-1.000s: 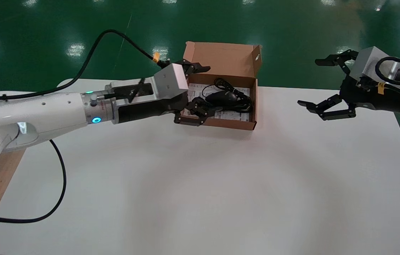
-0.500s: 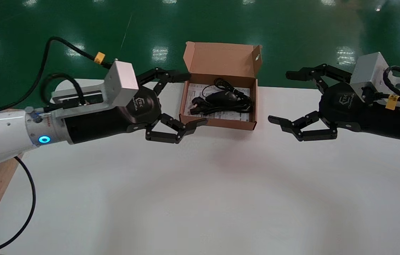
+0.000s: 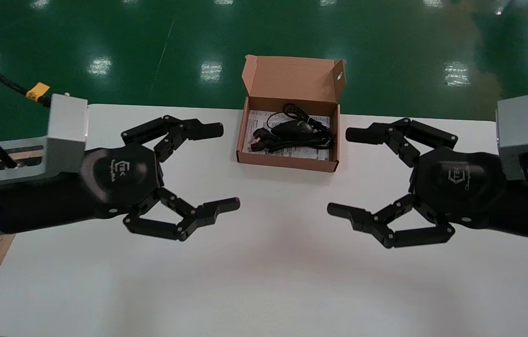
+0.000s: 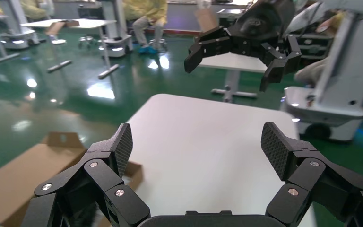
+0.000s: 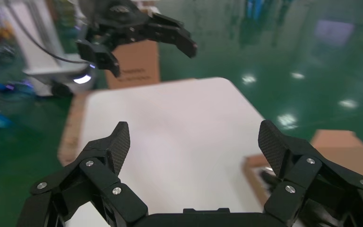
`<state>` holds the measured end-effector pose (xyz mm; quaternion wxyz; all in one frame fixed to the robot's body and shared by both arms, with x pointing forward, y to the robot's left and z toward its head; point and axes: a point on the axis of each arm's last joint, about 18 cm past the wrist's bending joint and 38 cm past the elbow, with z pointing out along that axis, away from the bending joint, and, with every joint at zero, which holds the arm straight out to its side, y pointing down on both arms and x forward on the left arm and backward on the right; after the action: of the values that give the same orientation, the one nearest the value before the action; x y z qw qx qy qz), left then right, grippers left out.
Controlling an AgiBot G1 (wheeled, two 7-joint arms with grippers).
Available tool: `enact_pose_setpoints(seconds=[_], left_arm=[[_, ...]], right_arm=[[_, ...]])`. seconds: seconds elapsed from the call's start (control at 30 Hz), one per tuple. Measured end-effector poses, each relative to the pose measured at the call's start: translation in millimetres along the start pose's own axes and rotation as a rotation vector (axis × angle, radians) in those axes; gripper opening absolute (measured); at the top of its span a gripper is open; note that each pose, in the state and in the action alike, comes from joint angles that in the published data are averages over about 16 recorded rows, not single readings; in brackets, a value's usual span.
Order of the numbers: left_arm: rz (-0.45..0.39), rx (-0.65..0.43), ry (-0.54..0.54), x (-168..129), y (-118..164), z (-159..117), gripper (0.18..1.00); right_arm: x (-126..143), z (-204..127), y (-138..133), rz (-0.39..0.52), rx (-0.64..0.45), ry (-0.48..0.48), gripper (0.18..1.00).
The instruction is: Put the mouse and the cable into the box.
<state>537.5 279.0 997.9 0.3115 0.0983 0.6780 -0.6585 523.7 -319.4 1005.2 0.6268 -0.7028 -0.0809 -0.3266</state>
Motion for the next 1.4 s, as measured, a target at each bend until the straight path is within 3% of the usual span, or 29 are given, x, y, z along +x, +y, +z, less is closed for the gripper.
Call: enact_pose_setpoints(seconds=[0.27,0.5,1.4], left_arm=[[-0.063,-0.008,0.079,32.7,-19.2,-28.3,1.001],[-0.088,-0.022,0.124,50.5,-29.1,-41.3,1.001],[-0.088,-0.019,0.114,46.7,-27.0,-38.9,1.001]], right_arm=[[-37.6,0.0,-13.6,0.068,0.055,-0.104,1.0],[-54.1,-0.5,-19.7,0.093,0.073,-0.152,1.0],[-51.0,-1.2,-18.4,0.096,0.07,-0.142,1.0]])
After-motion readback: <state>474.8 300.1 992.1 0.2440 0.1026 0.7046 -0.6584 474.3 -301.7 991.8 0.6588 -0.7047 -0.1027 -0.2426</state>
